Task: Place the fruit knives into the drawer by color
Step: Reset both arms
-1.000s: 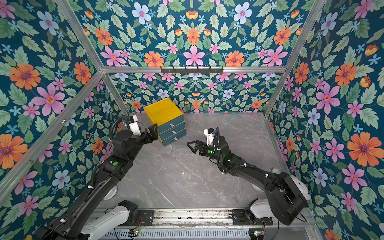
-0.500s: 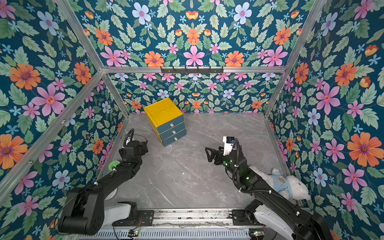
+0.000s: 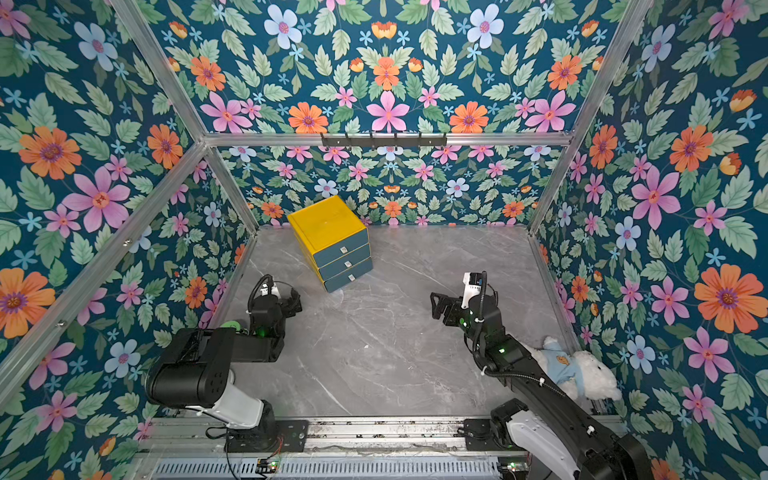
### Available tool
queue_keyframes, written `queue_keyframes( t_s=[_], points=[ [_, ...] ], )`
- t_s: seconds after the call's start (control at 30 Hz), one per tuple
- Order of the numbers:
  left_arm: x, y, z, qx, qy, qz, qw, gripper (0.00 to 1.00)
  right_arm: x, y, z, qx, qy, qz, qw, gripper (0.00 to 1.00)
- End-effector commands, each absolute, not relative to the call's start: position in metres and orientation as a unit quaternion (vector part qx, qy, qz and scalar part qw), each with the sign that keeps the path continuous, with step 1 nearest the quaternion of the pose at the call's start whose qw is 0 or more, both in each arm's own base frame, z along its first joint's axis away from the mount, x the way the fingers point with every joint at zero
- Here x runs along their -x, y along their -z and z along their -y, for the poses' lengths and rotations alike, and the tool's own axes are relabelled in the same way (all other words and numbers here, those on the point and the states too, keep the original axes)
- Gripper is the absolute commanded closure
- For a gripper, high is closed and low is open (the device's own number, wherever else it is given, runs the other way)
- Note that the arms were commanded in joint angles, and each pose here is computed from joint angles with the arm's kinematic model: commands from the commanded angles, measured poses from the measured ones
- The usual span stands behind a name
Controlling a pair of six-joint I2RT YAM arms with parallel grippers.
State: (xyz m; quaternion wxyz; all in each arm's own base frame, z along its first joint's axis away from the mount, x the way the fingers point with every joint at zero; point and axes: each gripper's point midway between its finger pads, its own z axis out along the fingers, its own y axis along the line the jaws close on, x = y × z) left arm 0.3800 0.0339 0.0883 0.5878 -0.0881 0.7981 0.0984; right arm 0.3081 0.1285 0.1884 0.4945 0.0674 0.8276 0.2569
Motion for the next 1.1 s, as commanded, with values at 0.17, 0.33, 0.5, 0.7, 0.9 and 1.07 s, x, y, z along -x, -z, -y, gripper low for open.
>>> queue_keyframes(
  t_s=[0.17, 0.33, 0.5, 0.7, 0.9, 1.07],
  points=[
    [-0.381, -0.113, -0.039, 0.106, -0.095, -0.758, 0.637, 0.00, -0.334, -0.195, -0.088, -0.093, -0.176, -0.823, 0.532, 0.01],
    [-0.381, -0.113, -0.039, 0.106, -0.096, -0.756, 0.638, 0.01, -0.353, -0.183, -0.027, -0.128, -0.001, -0.827, 0.548, 0.01],
    [-0.381, -0.113, -0.039, 0.106, -0.096, -0.756, 0.639, 0.00, -0.361, -0.144, 0.020, -0.141, 0.103, -0.838, 0.517, 0.01],
    [-0.381, -0.112, -0.039, 0.104, -0.098, -0.757, 0.638, 0.01, -0.377, -0.114, 0.028, -0.107, 0.096, -0.828, 0.541, 0.01],
    [-0.381, -0.113, -0.039, 0.105, -0.098, -0.757, 0.638, 0.01, -0.380, -0.103, 0.034, -0.113, 0.033, -0.825, 0.553, 0.01],
    [-0.381, -0.113, -0.039, 0.105, -0.098, -0.757, 0.638, 0.01, -0.375, -0.099, 0.028, -0.094, -0.003, -0.820, 0.564, 0.01]
  ],
)
